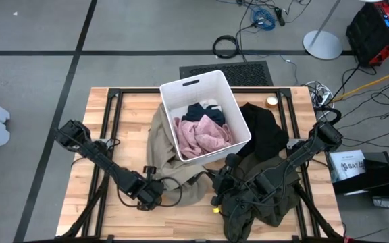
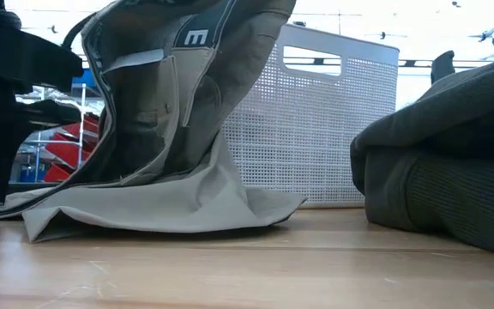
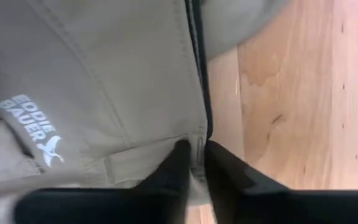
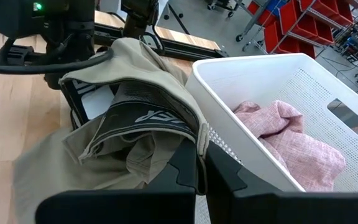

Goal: Sort clothes
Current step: Put the brown shorts into the white laundry bin

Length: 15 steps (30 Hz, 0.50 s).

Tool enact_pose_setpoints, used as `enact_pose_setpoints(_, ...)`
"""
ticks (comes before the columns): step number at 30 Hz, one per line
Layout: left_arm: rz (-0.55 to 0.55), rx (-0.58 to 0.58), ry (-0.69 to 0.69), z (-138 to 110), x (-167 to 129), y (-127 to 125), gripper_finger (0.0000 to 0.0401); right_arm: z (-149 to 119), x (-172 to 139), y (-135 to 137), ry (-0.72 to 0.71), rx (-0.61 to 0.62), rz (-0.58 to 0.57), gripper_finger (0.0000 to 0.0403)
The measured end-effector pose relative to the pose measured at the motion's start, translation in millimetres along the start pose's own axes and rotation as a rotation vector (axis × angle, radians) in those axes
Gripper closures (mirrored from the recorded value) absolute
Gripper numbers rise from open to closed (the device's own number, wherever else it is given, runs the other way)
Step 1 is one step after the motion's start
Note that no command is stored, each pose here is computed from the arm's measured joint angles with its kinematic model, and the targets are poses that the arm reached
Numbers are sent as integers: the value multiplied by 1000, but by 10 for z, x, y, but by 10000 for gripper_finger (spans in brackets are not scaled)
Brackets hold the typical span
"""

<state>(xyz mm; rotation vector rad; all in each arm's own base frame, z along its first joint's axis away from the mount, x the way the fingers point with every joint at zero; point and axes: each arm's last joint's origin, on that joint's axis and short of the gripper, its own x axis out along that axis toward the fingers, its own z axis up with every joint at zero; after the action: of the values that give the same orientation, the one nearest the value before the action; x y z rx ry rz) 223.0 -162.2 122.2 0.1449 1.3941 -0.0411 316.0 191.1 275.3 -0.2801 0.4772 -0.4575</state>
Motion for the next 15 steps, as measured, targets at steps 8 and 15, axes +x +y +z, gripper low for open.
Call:
enact_pose_setpoints(8,44,-8,-35,1,-142,-24,391,7,-15,-6,-3,-3,1,402)
enact_pose_setpoints(15,38,22,-274,-4,-931,-128,392,280,-316,-132,-95,17,9,402)
